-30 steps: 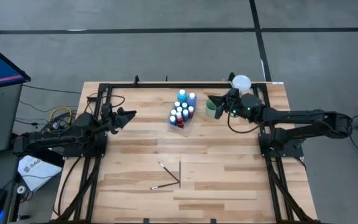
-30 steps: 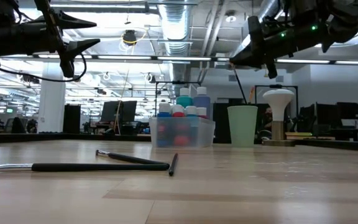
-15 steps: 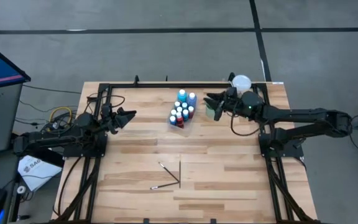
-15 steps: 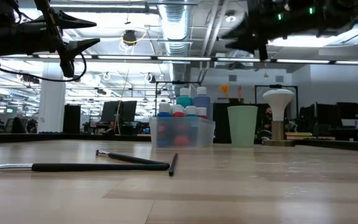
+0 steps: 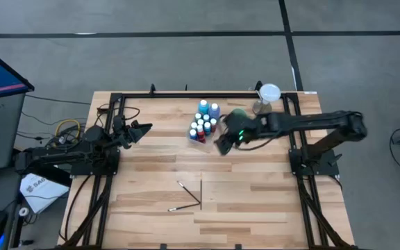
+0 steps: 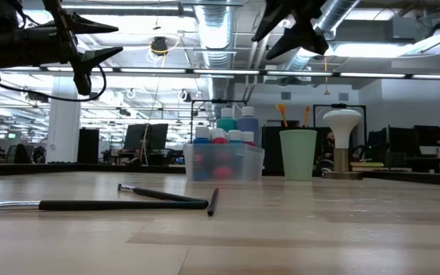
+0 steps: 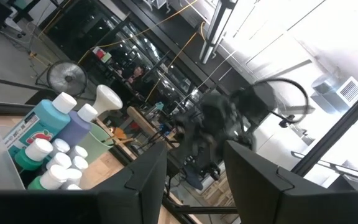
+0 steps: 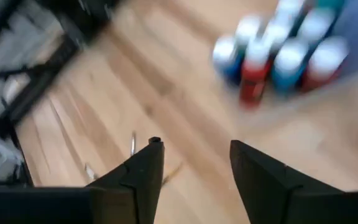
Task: Pick & Place Paint Supplies
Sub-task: Put the orange paint brush into the green cup
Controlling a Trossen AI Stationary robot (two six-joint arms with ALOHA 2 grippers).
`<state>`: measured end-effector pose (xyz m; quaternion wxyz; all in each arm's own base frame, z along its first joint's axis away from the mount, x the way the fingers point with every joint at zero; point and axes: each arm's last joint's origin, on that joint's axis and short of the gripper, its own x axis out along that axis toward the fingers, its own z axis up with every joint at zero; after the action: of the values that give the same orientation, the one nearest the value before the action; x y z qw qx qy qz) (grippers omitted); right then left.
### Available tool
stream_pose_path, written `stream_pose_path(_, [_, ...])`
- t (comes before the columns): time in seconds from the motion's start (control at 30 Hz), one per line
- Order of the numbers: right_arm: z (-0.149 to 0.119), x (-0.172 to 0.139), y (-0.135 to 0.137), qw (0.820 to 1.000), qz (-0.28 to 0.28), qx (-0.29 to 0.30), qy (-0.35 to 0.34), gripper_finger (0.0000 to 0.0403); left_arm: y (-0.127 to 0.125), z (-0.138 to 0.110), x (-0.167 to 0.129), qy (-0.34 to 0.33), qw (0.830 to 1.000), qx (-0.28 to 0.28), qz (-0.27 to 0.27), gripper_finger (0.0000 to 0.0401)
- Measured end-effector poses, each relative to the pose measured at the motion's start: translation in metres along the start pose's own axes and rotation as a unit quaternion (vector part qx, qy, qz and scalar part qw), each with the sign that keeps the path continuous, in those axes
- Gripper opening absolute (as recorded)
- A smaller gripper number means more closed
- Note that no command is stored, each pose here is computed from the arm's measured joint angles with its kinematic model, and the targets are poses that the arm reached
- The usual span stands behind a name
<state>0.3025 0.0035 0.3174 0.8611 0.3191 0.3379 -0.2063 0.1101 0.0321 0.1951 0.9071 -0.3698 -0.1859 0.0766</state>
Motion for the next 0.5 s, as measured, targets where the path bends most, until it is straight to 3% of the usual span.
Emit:
stream_pose_path(0.2, [-0.027, 0.054, 0.048, 0.995, -0.042, -0.020, 0.091, 0.0156, 0.000, 0.000, 0.000, 0.000, 1.000, -0.004, 0.000, 0.0154])
stream_pose_path(0.5, [-0.060, 0.134, 0.068, 0.970, -0.156, -0.031, 0.186, 0.0172, 0.000, 0.000, 0.000, -0.001, 0.999, -0.033, -0.001, 0.0154])
